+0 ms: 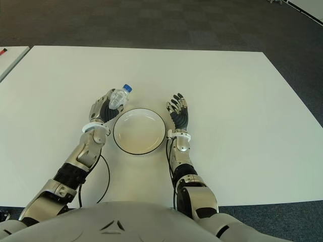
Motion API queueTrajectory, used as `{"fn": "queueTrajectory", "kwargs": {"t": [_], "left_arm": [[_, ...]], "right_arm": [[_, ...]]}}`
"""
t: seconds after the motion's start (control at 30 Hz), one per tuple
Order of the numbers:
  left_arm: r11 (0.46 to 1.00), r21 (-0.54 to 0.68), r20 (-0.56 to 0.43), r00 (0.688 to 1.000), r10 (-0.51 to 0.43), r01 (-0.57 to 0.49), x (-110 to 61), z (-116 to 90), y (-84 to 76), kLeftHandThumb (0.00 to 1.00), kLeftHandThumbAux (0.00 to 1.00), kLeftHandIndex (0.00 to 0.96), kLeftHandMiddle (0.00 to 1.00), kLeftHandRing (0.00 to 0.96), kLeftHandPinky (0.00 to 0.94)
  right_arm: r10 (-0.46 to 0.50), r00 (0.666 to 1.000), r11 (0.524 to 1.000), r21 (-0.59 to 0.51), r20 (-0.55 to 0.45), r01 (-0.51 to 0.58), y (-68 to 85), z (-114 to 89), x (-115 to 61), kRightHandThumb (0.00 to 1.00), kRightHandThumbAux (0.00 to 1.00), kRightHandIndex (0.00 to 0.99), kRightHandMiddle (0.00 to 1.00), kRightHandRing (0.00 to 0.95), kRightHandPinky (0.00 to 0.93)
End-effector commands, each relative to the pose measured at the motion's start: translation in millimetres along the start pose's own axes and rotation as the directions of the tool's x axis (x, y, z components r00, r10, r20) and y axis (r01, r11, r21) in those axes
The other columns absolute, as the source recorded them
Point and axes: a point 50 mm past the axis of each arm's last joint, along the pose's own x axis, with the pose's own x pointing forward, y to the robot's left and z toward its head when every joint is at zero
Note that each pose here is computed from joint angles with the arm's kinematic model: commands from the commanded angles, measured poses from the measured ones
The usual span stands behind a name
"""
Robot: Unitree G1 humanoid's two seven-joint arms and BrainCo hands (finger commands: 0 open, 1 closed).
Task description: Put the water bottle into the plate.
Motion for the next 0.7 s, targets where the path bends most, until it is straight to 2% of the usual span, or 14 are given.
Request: {"fn": "queueTrajectory", "kwargs": {"t": [0.03, 0.43, 0.7], "left_arm": [[0.998, -0.041, 0.007, 0.999, 0.040, -0.039, -1.4, 7.3, 10.2, 0.951, 0.650, 0.387, 0.507, 0.524, 0.823], [0.988, -0.099, 0.077, 0.989, 0.128, -0.121, -10.3, 19.5, 24.4, 0.952, 0.649, 0.390, 0.510, 0.525, 0.816], [0.983, -0.113, 0.096, 0.983, 0.155, -0.144, -19.2, 28.4, 35.3, 0.952, 0.648, 0.391, 0.511, 0.525, 0.819]], "right_arm": [[-0.025, 0.987, 0.999, 0.021, -0.158, 0.028, 2.5, -29.6, -23.3, 0.047, 0.764, 0.117, 0.191, 0.197, 0.224], [-0.022, 0.986, 1.000, 0.017, -0.166, 0.025, 2.2, -30.6, -23.4, 0.038, 0.770, 0.118, 0.190, 0.197, 0.226], [-0.019, 0.986, 1.000, 0.013, -0.166, 0.021, 2.1, -30.9, -23.8, 0.044, 0.783, 0.112, 0.191, 0.198, 0.226]]}}
